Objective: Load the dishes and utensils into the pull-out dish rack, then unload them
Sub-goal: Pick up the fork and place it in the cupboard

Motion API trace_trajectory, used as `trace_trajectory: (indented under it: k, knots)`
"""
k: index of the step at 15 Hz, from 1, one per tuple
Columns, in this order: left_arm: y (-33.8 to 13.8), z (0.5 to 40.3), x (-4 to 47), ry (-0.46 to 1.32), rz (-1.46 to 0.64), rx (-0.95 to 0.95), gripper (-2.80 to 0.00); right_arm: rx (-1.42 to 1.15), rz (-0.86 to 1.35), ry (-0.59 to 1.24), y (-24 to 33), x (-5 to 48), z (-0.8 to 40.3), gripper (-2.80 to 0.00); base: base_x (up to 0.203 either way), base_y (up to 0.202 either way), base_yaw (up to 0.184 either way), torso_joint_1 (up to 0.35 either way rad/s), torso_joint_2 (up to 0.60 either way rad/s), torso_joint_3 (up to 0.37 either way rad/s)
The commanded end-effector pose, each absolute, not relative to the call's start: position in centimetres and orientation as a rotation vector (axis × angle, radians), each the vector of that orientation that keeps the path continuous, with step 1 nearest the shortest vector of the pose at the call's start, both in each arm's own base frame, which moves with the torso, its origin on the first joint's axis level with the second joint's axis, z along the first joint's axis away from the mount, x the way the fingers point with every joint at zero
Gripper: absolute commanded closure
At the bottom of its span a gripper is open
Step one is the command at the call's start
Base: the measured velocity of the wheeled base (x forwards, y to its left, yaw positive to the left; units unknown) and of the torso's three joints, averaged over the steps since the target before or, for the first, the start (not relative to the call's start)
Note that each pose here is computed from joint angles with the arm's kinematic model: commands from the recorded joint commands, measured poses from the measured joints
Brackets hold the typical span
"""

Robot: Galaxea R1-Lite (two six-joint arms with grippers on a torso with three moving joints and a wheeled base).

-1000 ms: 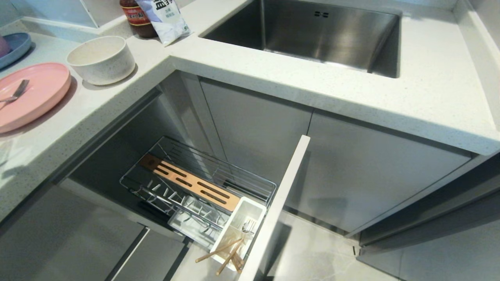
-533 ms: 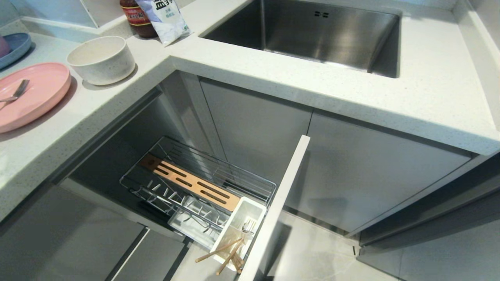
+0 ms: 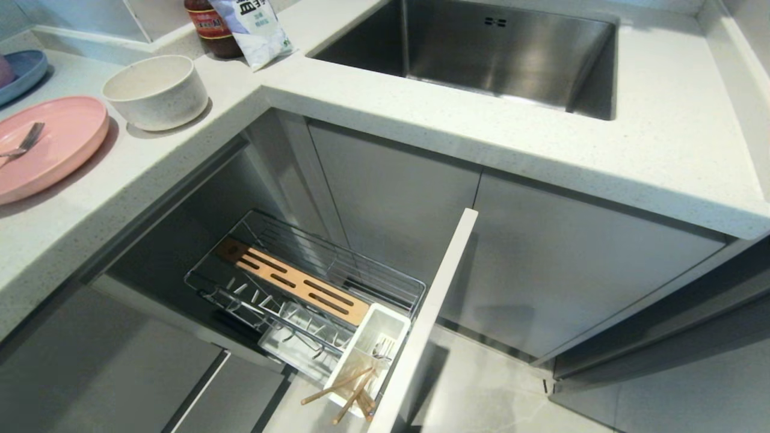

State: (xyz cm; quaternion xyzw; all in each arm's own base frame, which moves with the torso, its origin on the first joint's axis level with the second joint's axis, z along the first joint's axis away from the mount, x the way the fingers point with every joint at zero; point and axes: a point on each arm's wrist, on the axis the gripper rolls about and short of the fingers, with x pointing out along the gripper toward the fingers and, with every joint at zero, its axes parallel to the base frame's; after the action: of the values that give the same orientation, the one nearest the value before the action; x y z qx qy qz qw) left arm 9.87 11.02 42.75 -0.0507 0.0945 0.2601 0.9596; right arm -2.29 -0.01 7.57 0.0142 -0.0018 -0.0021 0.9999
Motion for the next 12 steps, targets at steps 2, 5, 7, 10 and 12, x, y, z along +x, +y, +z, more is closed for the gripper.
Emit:
trace_trajectory:
  k: [2,5,7,10,12]
  knots:
    - [15.3,41.3,11.3,0.256,0.424,-0.107,0.00,0.029,-0.005,-0.005,0.0,-2.3,7.5,0.00,0.000,0.000,0.000,0.000,0.00,0.000]
    - [16.9,40.4,12.0,0.264,0.254,-0.094,0.00,0.029,-0.005,-0.005,0.0,-2.3,7.5,0.00,0.000,0.000,0.000,0.000,0.00,0.000]
    - [17.6,39.7,12.6,0.268,0.139,-0.097,0.00,0.028,-0.005,-0.005,0.0,-2.3,7.5,0.00,0.000,0.000,0.000,0.000,0.00,0.000]
    - [18.9,38.7,13.5,0.276,0.063,-0.100,0.00,0.028,-0.005,-0.005,0.0,-2.3,7.5,0.00,0.000,0.000,0.000,0.000,0.00,0.000]
    - [19.8,37.8,14.1,0.292,0.017,-0.090,0.00,0.028,-0.005,-0.005,0.0,-2.3,7.5,0.00,0.000,0.000,0.000,0.000,0.00,0.000]
